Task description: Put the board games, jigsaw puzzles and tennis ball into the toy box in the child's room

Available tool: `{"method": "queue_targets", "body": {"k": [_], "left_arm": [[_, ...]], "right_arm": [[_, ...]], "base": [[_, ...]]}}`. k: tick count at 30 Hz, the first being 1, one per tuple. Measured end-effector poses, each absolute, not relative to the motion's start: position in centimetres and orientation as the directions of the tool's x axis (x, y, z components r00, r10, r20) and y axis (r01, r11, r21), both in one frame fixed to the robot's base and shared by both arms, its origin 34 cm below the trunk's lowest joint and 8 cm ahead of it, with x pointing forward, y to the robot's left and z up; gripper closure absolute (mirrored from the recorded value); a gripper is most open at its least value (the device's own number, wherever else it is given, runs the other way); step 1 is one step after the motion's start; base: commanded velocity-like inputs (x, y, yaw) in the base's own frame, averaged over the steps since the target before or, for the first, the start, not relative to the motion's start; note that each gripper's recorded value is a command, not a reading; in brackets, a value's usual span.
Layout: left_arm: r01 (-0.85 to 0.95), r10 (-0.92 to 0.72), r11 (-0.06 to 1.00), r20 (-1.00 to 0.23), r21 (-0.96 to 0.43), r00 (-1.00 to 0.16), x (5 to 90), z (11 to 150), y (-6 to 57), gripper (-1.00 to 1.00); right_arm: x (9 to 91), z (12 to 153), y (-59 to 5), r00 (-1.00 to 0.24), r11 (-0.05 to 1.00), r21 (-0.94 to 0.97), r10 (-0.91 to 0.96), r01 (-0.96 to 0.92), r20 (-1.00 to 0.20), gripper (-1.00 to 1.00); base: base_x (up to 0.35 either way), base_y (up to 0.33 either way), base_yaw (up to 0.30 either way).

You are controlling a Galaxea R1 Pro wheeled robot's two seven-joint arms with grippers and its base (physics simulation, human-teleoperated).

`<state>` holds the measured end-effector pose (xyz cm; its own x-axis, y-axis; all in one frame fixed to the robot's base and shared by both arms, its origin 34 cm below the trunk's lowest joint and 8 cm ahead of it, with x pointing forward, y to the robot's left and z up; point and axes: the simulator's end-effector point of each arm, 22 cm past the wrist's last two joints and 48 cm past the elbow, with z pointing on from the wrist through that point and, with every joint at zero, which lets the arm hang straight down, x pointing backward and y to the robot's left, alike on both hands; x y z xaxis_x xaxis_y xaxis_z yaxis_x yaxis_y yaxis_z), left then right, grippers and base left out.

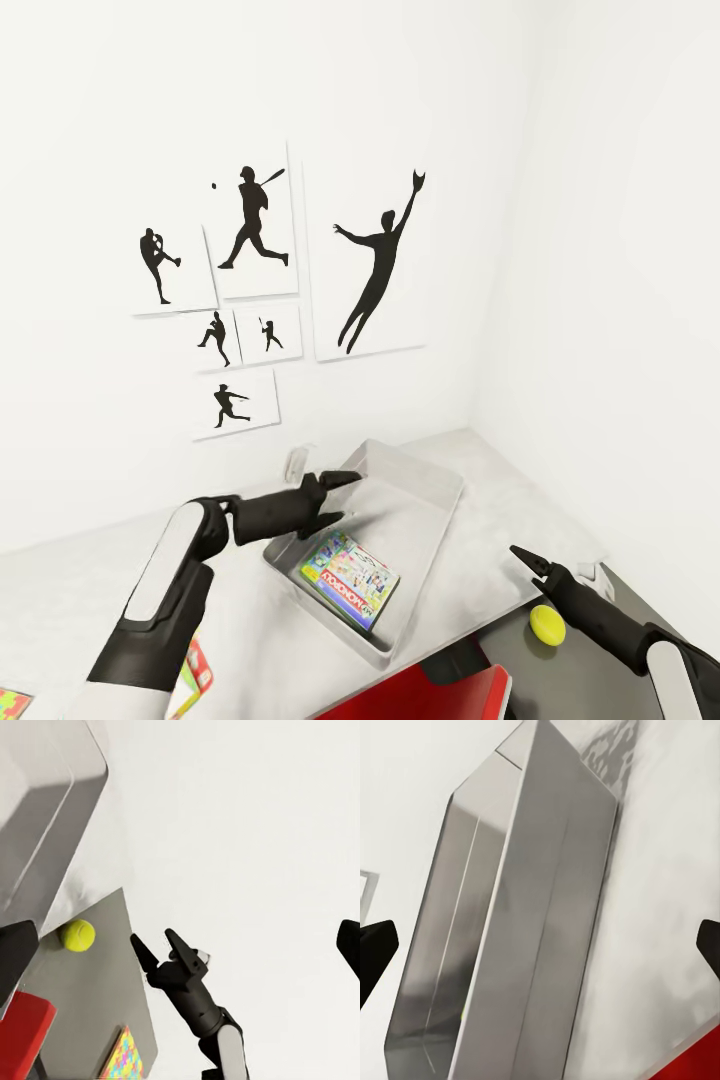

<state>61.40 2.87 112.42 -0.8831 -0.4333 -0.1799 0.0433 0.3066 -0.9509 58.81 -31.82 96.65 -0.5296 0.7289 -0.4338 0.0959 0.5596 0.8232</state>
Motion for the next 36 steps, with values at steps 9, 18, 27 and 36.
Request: {"method": "queue_targets", "body": {"k": [9,18,27,36], "left_arm": [[0.075,-0.428,0.294,-0.201,-0.953,-0.881,60.2,113.1,13.0,-1.00],[0.050,-0.449,0.283,-0.179,-0.958,-0.875,56.9,112.9,23.0,-1.00],[0.035,-0.472,0.222,-0.139,-0.974,-0.871,54.6,113.3,27.8,-1.00],[-0.014,-0.535,0.218,-0.107,-0.976,-0.838,54.6,111.7,32.3,-1.00]], "right_arm": [[58.8,96.7,-31.8,-0.529,0.559,0.824,0.729,0.094,-0.434,-1.00],[58.8,96.7,-31.8,-0.529,0.558,0.825,0.730,0.093,-0.434,-1.00],[58.8,96.6,-31.9,-0.529,0.560,0.823,0.730,0.098,-0.433,-1.00],[58.8,96.5,-32.0,-0.528,0.564,0.820,0.729,0.101,-0.436,-1.00]], "base": [[0.000,0.000,0.000],[0.000,0.000,0.000],[0.000,0.000,0.000],[0.000,0.000,0.000]]}}
